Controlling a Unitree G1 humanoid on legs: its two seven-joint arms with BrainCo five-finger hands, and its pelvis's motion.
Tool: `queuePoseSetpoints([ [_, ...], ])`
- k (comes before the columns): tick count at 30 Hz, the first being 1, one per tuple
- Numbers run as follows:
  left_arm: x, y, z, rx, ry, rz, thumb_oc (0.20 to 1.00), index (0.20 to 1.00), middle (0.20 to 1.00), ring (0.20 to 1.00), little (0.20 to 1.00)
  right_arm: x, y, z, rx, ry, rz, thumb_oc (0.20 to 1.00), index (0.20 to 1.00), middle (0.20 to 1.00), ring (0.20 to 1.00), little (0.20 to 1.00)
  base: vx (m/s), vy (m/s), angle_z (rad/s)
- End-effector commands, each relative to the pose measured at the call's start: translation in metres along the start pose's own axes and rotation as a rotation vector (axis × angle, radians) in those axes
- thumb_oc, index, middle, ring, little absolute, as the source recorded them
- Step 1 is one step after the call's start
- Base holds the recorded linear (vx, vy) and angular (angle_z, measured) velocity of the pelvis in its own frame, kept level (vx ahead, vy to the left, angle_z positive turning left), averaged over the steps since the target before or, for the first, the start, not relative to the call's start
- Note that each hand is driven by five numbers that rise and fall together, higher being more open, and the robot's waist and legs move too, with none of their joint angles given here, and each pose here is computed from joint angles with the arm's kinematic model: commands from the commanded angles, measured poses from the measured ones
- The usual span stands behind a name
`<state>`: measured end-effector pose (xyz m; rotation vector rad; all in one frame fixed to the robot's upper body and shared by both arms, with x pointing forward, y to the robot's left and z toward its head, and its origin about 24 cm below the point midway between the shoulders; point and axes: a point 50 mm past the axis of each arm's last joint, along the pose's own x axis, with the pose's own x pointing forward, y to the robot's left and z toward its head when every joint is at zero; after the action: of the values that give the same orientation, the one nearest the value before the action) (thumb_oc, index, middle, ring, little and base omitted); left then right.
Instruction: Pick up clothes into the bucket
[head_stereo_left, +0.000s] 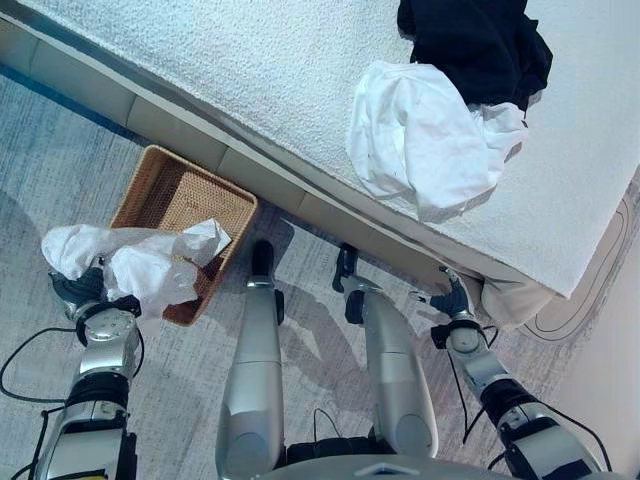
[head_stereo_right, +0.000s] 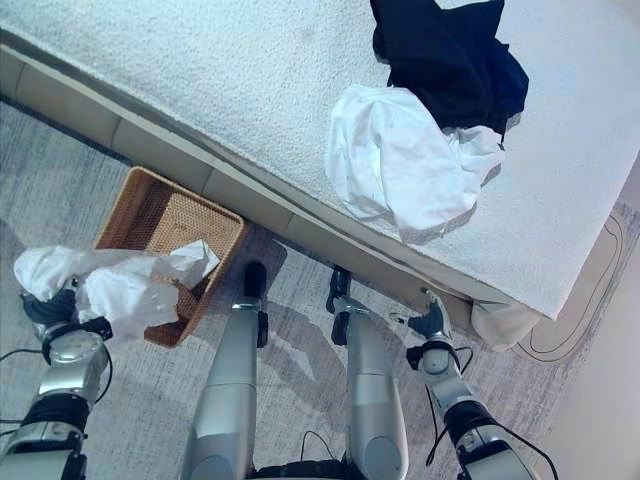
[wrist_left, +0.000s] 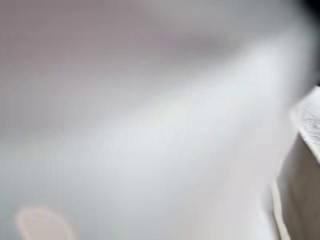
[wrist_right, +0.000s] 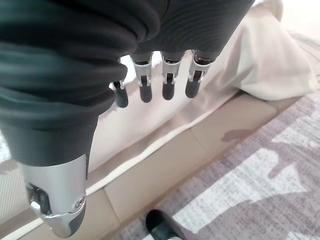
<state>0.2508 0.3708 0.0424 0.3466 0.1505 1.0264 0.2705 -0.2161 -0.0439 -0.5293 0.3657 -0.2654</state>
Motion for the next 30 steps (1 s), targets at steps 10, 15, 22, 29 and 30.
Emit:
queuePoseSetpoints([
  [10, -0.008, 0.005, -0.008, 0.077, -0.033, 0.013, 1.000, 1.000, 1.000, 1.000, 1.000, 0.006, -0.048, 0.034, 0.078, -0.196, -0.227, 1.000, 1.000, 1.000, 1.000, 1.000, 0.00, 0.015, -0.04],
  [15, -0.017, -0.004, -0.014, 0.090, -0.030, -0.042, 1.000, 1.000, 1.000, 1.000, 1.000, 0.007, -0.073, 0.072, 0.136, -0.352, -0.385, 1.000, 1.000, 1.000, 1.000, 1.000, 0.00, 0.016, -0.03],
  [22, -0.045, -0.035, -0.021, -0.021, -0.004, -0.293, 1.000, 1.000, 1.000, 1.000, 1.000, 0.019, -0.102, 0.103, 0.254, -0.388, -0.529, 1.000, 1.000, 1.000, 1.000, 1.000, 0.00, -0.005, 0.02],
  [29, -0.094, -0.070, -0.048, -0.038, 0.096, -0.571, 1.000, 1.000, 1.000, 1.000, 1.000, 0.050, -0.134, 0.136, 0.220, -0.330, -0.572, 1.000, 1.000, 1.000, 1.000, 1.000, -0.01, -0.028, 0.10],
  [30, -0.100, -0.073, -0.051, -0.040, 0.111, -0.594, 1.000, 1.000, 1.000, 1.000, 1.000, 0.052, -0.136, 0.139, 0.202, -0.328, -0.572, 1.000, 1.000, 1.000, 1.000, 1.000, -0.01, -0.031, 0.10],
])
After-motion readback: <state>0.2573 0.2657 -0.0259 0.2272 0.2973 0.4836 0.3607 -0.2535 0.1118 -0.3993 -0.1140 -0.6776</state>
